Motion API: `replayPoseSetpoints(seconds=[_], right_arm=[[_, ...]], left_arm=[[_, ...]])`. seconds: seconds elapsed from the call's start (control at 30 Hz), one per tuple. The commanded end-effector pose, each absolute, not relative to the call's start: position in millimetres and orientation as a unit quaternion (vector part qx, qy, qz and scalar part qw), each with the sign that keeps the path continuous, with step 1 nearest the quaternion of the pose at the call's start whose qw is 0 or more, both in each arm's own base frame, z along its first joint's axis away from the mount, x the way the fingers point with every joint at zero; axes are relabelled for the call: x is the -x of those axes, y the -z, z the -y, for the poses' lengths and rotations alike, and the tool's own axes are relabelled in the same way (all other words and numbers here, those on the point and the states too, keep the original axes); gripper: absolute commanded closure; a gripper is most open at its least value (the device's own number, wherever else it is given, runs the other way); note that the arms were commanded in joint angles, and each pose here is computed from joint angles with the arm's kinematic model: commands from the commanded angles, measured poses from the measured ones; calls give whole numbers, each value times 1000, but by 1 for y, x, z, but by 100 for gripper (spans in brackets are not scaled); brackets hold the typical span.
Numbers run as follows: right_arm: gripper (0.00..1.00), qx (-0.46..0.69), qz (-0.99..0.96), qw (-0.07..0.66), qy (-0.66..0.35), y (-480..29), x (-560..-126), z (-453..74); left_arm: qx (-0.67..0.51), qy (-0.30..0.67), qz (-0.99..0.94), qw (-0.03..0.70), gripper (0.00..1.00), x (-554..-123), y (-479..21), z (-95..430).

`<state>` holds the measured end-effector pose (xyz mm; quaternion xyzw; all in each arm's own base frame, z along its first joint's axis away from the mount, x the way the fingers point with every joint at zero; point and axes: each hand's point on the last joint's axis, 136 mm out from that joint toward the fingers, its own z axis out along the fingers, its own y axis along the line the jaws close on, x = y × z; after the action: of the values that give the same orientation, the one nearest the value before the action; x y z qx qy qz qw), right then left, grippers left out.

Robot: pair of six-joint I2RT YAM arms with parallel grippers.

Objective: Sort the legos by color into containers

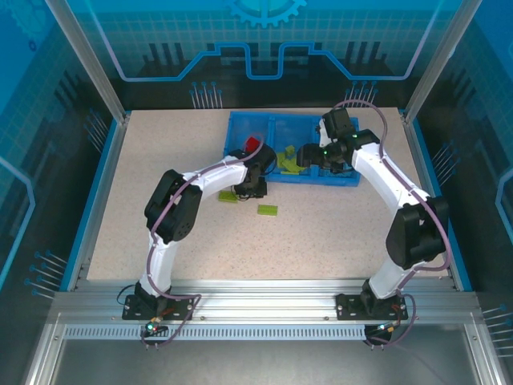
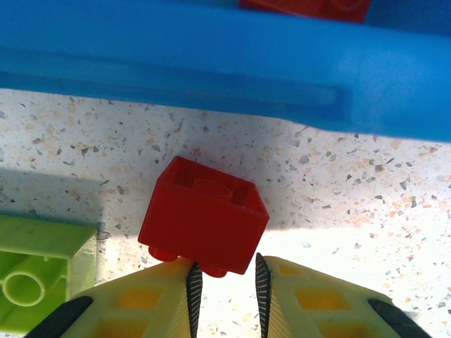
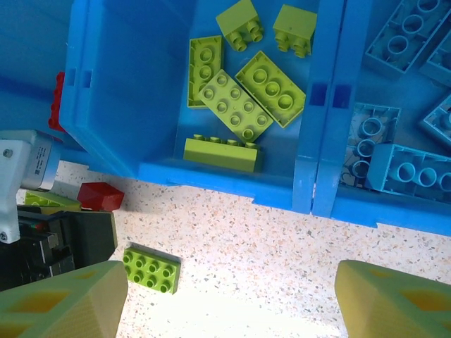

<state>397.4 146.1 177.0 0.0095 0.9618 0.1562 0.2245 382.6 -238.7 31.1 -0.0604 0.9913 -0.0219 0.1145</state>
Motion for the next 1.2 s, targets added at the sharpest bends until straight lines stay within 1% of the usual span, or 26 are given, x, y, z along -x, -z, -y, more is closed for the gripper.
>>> replayPoseSetpoints(seconds=[0.0,0.03,0.1,0.27,0.33,0.43,0.6,0.73,0.97,1.03,1.17], right_arm=[[21,-14,-959,233,-163,-184,-395,-142],[21,-14,-958,233,-165,-183,-395,-143],[21,-14,-959,231,-166,-182,-395,-144],[21,-18,-959,227,-171,-177,-397,-145],[21,-19,-959,226,-171,-176,-397,-145],[21,-19,-959,226,-170,-176,-397,-145],[21,-20,-959,230,-164,-178,-396,-142],[21,-20,-960,230,-160,-179,-395,-140],[21,-24,-960,227,-159,-176,-395,-139],[20,-24,-961,228,-158,-176,-395,-139],[20,-26,-961,226,-159,-175,-395,-139]], left_arm=[[49,13,-991,120,70,-370,-44,233],[51,10,-991,122,69,-368,-45,230],[54,3,-990,133,56,-367,-51,225],[48,-7,-988,149,32,-372,-62,222],[46,-10,-987,155,27,-376,-63,222],[39,-8,-986,159,25,-382,-57,227],[27,-9,-987,157,25,-394,-44,235],[17,-1,-986,168,27,-404,-43,240],[23,3,-987,157,35,-409,-32,235],[19,6,-988,155,40,-409,-32,235],[17,14,-988,151,60,-406,-31,238]])
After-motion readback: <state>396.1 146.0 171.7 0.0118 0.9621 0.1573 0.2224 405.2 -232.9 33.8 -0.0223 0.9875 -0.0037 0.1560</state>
